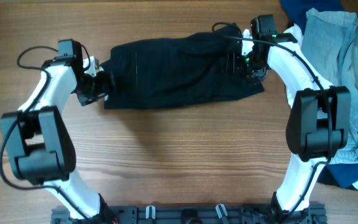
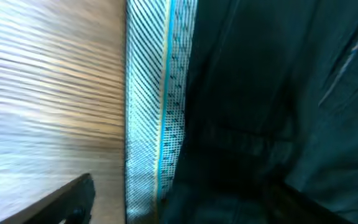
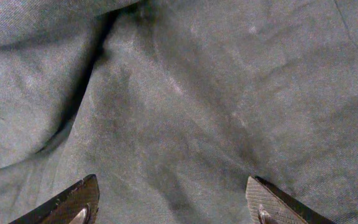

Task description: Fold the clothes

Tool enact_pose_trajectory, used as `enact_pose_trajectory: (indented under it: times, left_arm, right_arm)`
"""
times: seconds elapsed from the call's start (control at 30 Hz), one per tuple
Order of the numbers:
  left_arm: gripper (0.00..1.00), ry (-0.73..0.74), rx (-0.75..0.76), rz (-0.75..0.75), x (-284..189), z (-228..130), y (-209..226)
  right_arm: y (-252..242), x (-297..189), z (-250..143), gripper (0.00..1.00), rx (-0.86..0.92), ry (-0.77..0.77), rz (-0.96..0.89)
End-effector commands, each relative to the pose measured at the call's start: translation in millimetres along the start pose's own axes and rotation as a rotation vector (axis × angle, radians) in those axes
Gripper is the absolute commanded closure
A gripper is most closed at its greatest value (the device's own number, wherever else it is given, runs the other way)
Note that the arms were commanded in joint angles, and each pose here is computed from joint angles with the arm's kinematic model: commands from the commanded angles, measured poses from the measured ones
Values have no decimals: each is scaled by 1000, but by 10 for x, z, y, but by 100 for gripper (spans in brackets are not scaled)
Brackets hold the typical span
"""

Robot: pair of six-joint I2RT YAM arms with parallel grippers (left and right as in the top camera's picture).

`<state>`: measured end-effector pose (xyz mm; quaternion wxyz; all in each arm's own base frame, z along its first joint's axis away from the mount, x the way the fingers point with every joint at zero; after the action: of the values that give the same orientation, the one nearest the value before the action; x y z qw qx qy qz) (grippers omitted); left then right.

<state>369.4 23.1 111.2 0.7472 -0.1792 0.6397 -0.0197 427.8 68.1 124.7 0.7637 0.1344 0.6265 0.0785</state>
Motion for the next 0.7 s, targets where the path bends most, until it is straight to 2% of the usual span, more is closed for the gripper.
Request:
enact_pose_trajectory:
  times: [0.0, 0.1, 0.33, 0.37, 0.4, 0.43, 0.6, 0.67]
  left_arm:
    - [22, 79, 23, -63, 208, -93, -66]
    - [34, 82, 25, -94, 204, -96, -102]
    - [82, 62, 29, -110, 97, -83, -135]
    - [85, 64, 28, -109, 75, -93, -137]
    - [92, 69, 26, -108, 53, -108, -142]
    - [96, 75, 24, -107, 24, -126, -147]
    - [96, -6, 44, -115, -441, -158, -277]
    - [96, 16, 39, -113, -555, -253, -314]
  right_arm:
    - [32, -45, -20, 24, -28, -4, -6]
    - [32, -45, -20, 24, -28, -4, -6]
    - [32, -45, -19, 24, -28, -4, -6]
    - [32, -45, -19, 23, -28, -4, -6]
    - [32, -45, -19, 23, -28, -4, -6]
    - [33, -45, -15, 23, -29, -7, -6]
    - [31, -45, -28, 23, -26, 2, -6]
    - [29, -45, -49, 23, -22, 15, -6]
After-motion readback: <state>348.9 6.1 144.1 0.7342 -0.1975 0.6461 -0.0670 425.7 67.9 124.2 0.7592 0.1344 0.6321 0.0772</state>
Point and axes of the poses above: each gripper's point midway between its finger pads, its own x axis out along the fingers, its own y axis along the line the jaws close on, z = x × y, the point moved 9 cm from there along -x, back along the fingers, and after that the axes turned 4 degrees about x, right-handed, at the moved point
